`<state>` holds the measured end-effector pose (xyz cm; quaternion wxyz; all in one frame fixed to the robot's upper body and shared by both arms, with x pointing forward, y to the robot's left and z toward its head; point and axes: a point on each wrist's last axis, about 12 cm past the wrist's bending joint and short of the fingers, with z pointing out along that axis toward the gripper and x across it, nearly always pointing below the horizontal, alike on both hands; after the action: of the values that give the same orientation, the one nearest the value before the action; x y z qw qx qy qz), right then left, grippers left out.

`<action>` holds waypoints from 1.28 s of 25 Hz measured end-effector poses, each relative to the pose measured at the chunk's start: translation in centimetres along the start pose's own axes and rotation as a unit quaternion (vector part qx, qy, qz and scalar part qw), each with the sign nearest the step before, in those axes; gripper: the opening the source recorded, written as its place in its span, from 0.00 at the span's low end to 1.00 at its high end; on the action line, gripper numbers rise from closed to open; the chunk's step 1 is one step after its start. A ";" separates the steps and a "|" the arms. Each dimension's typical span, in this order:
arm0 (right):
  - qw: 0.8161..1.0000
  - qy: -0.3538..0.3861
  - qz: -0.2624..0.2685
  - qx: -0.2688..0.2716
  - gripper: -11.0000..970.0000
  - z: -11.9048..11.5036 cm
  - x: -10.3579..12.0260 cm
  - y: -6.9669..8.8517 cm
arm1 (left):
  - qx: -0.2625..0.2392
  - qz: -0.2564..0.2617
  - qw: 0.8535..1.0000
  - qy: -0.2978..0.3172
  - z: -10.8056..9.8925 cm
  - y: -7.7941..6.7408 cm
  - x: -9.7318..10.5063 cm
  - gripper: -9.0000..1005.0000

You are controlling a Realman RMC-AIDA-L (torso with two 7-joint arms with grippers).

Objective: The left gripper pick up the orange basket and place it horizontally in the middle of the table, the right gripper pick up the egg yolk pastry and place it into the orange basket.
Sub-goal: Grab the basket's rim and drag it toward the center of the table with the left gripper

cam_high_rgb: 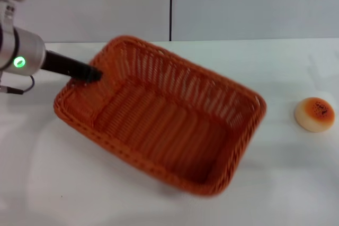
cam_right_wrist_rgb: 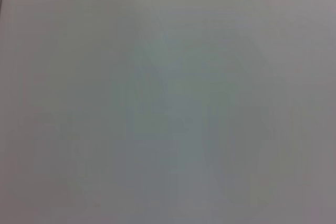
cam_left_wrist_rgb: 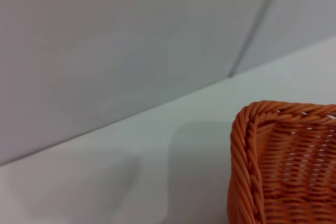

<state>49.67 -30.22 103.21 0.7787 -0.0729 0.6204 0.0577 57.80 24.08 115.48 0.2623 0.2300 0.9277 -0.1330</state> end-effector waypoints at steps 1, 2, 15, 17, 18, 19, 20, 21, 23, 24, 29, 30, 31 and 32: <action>1.000 0.000 0.000 0.000 0.69 0.0 0.0 0.0 | -0.002 -0.035 0.999 -0.004 -0.4 0.5 -0.1 0.19; 1.000 0.000 0.000 0.000 0.69 0.0 0.0 0.0 | -0.002 -0.035 0.999 -0.004 -0.4 0.5 -0.1 0.19; 1.000 -0.004 -0.007 -0.006 0.69 0.6 -0.3 -0.4 | 0.019 -0.184 0.982 0.040 -2.3 2.4 3.4 0.18; 1.000 -0.001 -0.009 -0.008 0.69 0.8 -0.2 -0.4 | 0.026 -0.199 0.979 0.038 -2.6 2.5 4.1 0.18; 1.000 0.000 -0.010 -0.010 0.69 1.0 -0.2 -0.4 | 0.039 -0.220 0.974 0.031 -2.9 2.8 5.0 0.18; 1.000 0.001 -0.011 -0.012 0.69 1.2 -0.2 -0.4 | 0.043 -0.227 0.973 0.029 -3.0 2.9 5.3 0.17; 1.000 0.001 -0.013 -0.015 0.69 1.4 -0.3 -0.3 | 0.051 -0.239 0.969 0.023 -3.2 3.0 5.8 0.17; 1.000 0.000 -0.015 -0.020 0.69 1.8 -0.4 -0.3 | 0.055 -0.246 0.968 0.019 -3.4 3.0 6.2 0.17; 1.000 -0.002 -0.016 -0.023 0.69 2.0 -0.4 -0.2 | 0.057 -0.253 0.966 0.011 -3.8 3.1 6.7 0.17; 1.000 -0.002 -0.017 -0.025 0.69 2.2 -0.4 -0.2 | 0.057 -0.254 0.966 0.009 -3.9 3.1 6.8 0.18; 0.999 -0.002 -0.019 -0.033 0.69 2.9 -0.5 -0.1 | 0.064 -0.251 0.966 0.004 -4.0 2.8 6.8 0.17; 0.999 -0.002 -0.020 -0.034 0.68 2.9 -0.5 0.0 | 0.065 -0.252 0.966 0.004 -4.0 2.7 6.8 0.17; 0.999 -0.002 -0.020 -0.036 0.68 2.9 -0.5 0.0 | 0.067 -0.252 0.965 0.002 -3.9 2.7 6.9 0.17; 0.999 -0.002 -0.020 -0.036 0.68 2.9 -0.5 0.0 | 0.069 -0.253 0.965 0.000 -3.8 2.6 6.9 0.17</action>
<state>52.35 -29.66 104.39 0.7776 -0.1133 0.6150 0.0643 52.26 30.17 114.58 0.2038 0.0055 0.9442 -0.2589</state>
